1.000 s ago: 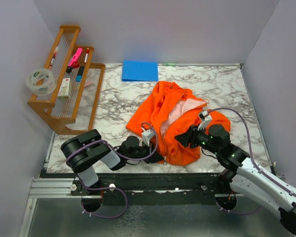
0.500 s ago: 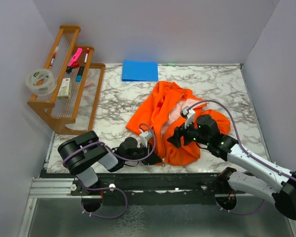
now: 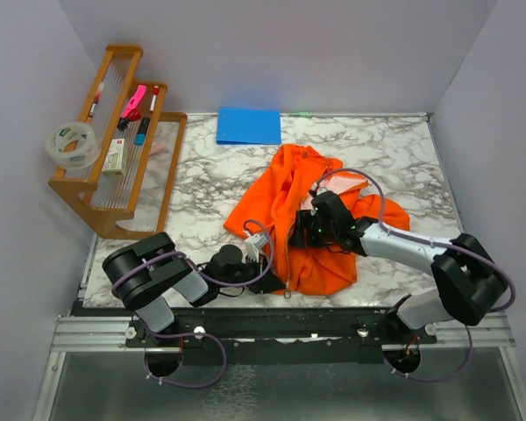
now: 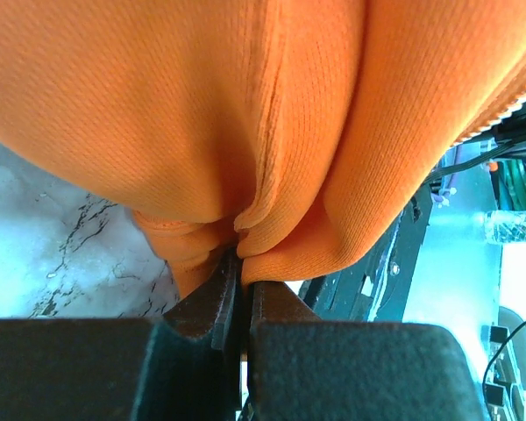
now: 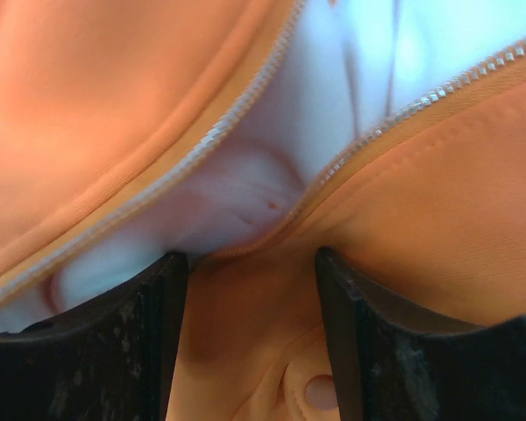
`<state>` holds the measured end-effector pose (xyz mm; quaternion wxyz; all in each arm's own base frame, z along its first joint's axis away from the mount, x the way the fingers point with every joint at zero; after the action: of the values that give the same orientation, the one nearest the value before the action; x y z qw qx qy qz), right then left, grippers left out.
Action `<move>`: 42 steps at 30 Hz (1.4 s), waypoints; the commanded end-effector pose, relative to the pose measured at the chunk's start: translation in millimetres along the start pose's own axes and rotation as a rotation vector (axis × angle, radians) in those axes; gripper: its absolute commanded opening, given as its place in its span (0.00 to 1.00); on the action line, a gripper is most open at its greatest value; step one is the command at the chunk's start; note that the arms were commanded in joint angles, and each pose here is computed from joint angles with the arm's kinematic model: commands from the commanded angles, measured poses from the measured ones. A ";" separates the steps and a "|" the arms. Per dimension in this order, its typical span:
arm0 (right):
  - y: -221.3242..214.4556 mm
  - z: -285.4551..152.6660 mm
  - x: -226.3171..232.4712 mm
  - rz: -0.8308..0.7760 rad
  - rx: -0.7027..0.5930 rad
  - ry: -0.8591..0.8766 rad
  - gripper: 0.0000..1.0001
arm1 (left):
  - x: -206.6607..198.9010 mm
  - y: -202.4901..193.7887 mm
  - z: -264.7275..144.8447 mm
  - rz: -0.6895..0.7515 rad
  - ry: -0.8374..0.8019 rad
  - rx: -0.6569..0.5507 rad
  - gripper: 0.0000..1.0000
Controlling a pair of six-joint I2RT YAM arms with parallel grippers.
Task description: Zip up the jacket
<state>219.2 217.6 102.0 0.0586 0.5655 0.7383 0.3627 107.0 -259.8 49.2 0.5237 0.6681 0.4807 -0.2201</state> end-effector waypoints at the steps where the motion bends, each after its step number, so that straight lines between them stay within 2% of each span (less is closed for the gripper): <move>1: 4.5 20.0 -15.1 0.113 -0.018 -0.183 0.58 | 22.5 -14.0 0.3 -0.049 0.113 0.068 0.00; 4: 20.9 29.9 -20.1 0.114 -0.080 -0.257 0.38 | 26.2 -14.7 4.2 -0.065 0.125 0.080 0.00; 7: 40.7 34.8 -23.5 0.124 -0.159 -0.297 0.04 | 31.7 -9.5 8.8 -0.071 0.140 0.072 0.00; 8: 48.4 36.1 -24.5 0.129 -0.182 -0.302 0.01 | 34.8 -7.2 11.4 -0.074 0.144 0.075 0.00; 17: 126.0 46.5 -69.9 0.164 -0.344 -0.350 0.01 | 53.2 57.3 53.8 -0.070 0.082 0.056 0.00; 25: 181.0 23.5 -74.6 0.013 -0.467 -0.274 0.01 | 55.7 92.1 70.4 -0.011 0.126 0.069 0.00; 30: 185.8 -3.3 -62.1 -0.029 -0.529 -0.197 0.01 | 56.6 89.8 65.2 0.005 0.163 0.109 0.00; 36: 187.5 -31.4 -63.2 0.010 -0.604 -0.242 0.01 | 56.3 79.6 53.9 -0.004 0.187 0.145 0.00; 42: 184.5 -39.2 -48.4 -0.035 -0.578 -0.134 0.03 | 49.9 77.0 47.2 -0.011 0.171 0.152 0.00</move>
<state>348.6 171.1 170.0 0.2378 0.5807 0.6493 0.4298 245.8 -305.0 65.0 0.5291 0.6849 0.4764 -0.1549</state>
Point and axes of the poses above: each gripper's point midway between its finger pads, its own z axis out along the fingers, its own x axis along the line the jaws close on, y = z × x, the point moved 6 cm from there along -z, back along the fingers, and after that the axes turned 5 degrees about -z, right-handed, at the moved point
